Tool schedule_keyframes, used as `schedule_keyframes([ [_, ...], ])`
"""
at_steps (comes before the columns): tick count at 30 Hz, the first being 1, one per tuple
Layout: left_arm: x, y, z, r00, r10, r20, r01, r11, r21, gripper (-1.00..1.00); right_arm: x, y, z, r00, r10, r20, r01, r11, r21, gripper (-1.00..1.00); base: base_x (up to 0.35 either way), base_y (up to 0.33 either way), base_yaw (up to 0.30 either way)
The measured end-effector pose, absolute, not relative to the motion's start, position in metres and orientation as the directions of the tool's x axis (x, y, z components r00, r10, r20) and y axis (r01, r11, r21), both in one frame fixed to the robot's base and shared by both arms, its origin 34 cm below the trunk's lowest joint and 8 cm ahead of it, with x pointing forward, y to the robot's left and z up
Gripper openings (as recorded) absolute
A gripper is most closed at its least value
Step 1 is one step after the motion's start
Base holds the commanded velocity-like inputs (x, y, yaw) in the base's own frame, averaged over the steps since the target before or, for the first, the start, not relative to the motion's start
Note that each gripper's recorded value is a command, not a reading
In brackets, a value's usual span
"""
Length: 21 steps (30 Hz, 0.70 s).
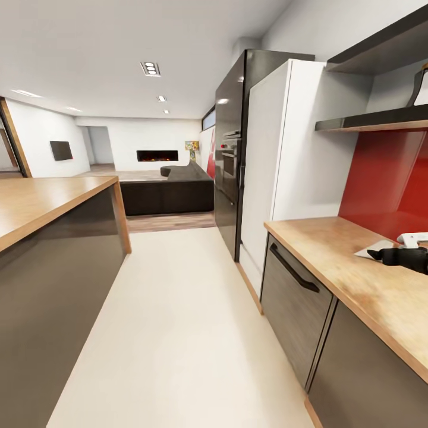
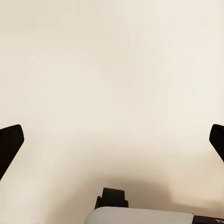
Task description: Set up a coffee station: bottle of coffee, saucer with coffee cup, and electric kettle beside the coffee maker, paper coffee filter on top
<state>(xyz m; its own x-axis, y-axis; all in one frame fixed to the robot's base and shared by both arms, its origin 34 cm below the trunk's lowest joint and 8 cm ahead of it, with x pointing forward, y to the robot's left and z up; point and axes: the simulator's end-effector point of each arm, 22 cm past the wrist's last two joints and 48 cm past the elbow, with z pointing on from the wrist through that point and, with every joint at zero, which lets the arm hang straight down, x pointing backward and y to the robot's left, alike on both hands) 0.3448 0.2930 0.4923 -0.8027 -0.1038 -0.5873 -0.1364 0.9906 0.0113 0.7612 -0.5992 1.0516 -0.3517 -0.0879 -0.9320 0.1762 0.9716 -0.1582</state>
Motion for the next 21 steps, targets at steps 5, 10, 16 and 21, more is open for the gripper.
schedule_keyframes([
  [5,0.3448,0.2933,0.4922,-0.803,-0.104,-0.587,-0.136,0.991,0.012,1.0,0.7613,-0.5991,1.0515,-0.352,-0.088,-0.932,0.176,0.972,-0.158,1.0,0.026,-0.01,0.0],
  [10,0.3448,0.2932,0.4923,-0.803,-0.104,-0.587,-0.136,0.991,0.012,1.0,0.7612,-0.5993,1.0517,-0.351,-0.088,-0.932,0.177,0.972,-0.158,1.0,0.09,-0.069,0.0],
  [16,0.3448,0.293,0.4922,-0.803,-0.104,-0.587,-0.136,0.991,0.011,1.0,0.7612,-0.5996,1.0512,-0.352,-0.087,-0.932,0.177,0.971,-0.158,1.0,0.037,-0.029,0.0],
  [21,0.3447,0.2931,0.4921,-0.803,-0.104,-0.587,-0.136,0.991,0.012,1.0,0.7611,-0.5999,1.0509,-0.353,-0.087,-0.932,0.179,0.971,-0.158,1.0,0.009,-0.005,0.0],
])
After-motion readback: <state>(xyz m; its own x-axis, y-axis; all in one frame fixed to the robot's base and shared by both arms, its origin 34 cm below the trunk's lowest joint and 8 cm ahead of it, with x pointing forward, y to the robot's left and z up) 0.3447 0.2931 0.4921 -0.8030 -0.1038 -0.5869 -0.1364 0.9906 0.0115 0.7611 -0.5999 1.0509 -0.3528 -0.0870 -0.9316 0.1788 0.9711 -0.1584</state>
